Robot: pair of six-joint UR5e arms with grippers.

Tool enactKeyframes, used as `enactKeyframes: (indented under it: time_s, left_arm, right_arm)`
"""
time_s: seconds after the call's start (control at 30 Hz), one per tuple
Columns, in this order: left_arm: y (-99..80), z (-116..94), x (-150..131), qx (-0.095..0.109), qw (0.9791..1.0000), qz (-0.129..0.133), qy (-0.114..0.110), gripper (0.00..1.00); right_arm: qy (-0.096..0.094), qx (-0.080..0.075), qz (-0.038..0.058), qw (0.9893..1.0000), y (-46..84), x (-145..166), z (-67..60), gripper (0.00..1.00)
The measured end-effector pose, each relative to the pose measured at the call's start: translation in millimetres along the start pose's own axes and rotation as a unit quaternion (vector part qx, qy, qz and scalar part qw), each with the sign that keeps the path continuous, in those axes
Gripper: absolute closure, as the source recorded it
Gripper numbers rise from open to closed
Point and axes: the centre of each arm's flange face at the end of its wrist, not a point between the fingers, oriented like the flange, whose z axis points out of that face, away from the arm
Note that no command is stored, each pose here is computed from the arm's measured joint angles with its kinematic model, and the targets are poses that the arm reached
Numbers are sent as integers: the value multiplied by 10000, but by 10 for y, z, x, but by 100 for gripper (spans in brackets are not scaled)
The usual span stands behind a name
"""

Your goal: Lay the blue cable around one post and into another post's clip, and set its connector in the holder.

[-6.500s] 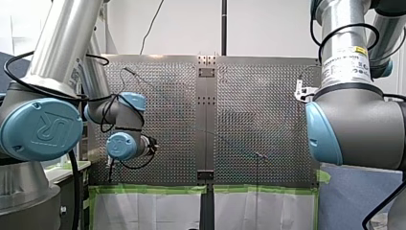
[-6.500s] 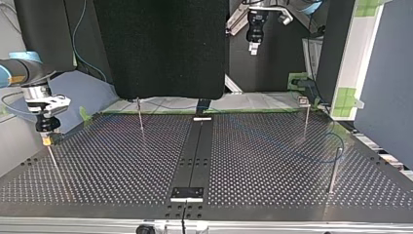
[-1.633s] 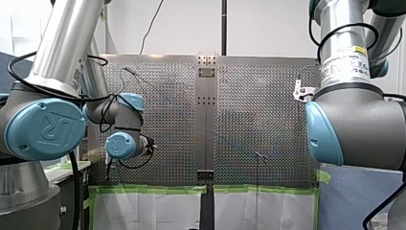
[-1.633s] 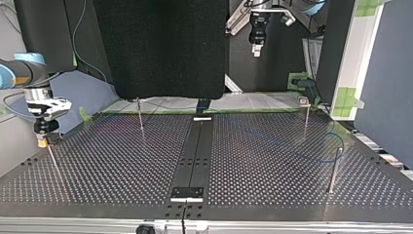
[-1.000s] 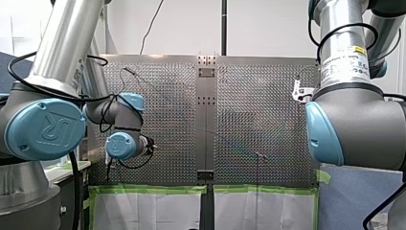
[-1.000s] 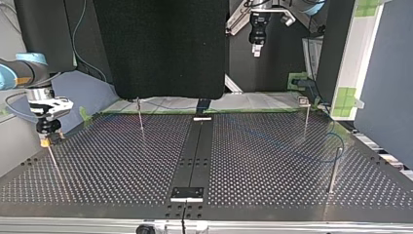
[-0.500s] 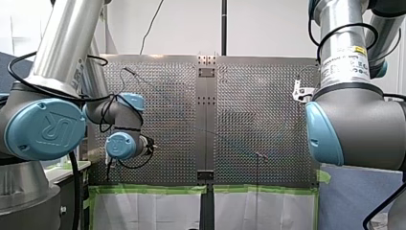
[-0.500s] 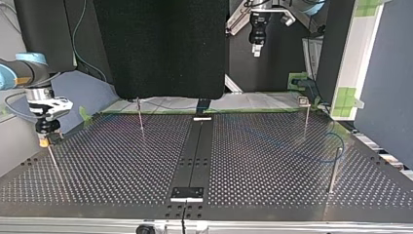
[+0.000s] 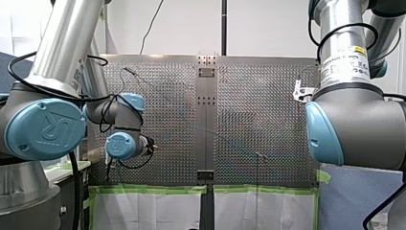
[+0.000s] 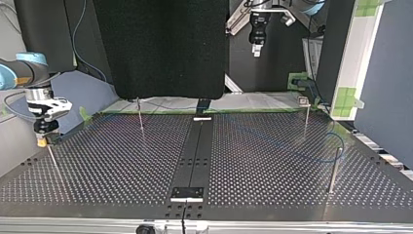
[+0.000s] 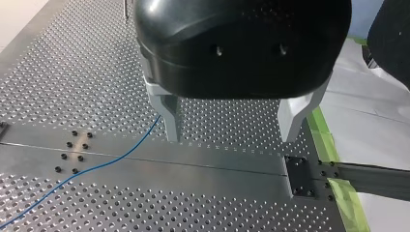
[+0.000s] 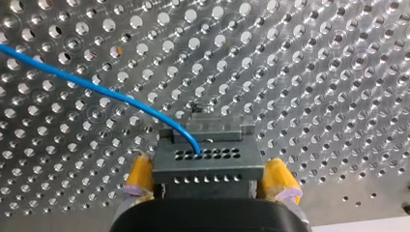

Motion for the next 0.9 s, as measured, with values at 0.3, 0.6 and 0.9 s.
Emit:
enactKeyframes:
  time_s: [0.3,0.6,0.9]
  left_arm:
    - [1,1,-1,-3,10000,-1,-2,0]
    - [7,6,-1,-14,10000,-2,-1,0]
    - [7,6,-2,-15,10000,-3,-1,0]
  right_arm:
    - [-2,-207,18,9998,47,-3,-7,0]
    - [-23,-420,30,9991,84,-4,-21,0]
    - [-39,-838,55,9965,172,-5,-49,0]
